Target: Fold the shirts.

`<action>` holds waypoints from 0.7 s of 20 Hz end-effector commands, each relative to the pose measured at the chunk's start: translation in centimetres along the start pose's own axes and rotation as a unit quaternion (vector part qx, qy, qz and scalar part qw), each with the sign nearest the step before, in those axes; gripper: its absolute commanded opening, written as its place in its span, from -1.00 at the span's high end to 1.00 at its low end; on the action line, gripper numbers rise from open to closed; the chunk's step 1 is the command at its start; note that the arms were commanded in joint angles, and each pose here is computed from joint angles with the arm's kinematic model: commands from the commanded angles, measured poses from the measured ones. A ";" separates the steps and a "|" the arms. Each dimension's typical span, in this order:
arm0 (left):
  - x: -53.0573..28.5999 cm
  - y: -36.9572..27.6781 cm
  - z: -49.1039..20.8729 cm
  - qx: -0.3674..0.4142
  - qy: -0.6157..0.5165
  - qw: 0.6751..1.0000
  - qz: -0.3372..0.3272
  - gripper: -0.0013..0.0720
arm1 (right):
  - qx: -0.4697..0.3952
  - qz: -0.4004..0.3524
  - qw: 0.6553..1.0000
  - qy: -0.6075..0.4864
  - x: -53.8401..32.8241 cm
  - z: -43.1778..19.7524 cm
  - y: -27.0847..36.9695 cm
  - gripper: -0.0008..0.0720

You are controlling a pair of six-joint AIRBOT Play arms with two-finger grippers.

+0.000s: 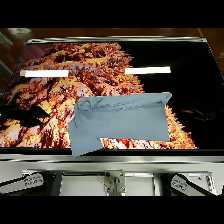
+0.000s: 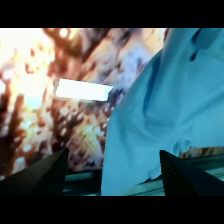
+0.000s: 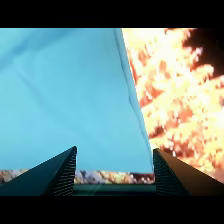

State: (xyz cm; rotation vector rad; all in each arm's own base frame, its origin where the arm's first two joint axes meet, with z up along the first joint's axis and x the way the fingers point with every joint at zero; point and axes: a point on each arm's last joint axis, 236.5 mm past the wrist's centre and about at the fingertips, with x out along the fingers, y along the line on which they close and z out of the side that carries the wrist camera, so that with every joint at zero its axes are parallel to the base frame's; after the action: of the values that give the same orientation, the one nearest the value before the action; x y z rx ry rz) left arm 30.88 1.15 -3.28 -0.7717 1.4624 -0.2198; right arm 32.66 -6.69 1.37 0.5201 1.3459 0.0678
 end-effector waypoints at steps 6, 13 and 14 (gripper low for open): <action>9.1 0.1 -6.7 -0.050 0.050 0.996 -0.054 -0.84 | 0.065 0.131 0.989 0.006 3.7 -2.2 4.0 -0.64; 13.4 -2.5 -6.2 -0.028 0.046 0.997 -0.049 -0.83 | 0.069 0.128 0.989 0.004 3.8 -2.1 3.8 -0.64; 14.0 -2.9 -6.4 -0.029 0.050 0.997 -0.052 -0.82 | 0.072 0.126 0.989 0.006 3.8 -2.1 3.7 -0.64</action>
State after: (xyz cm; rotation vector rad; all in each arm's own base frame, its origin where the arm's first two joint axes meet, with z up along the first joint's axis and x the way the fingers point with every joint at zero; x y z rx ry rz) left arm 26.69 -9.65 -11.23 -0.8962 1.5549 -0.3131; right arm 32.45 -1.50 -0.89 0.7969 1.2961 0.1896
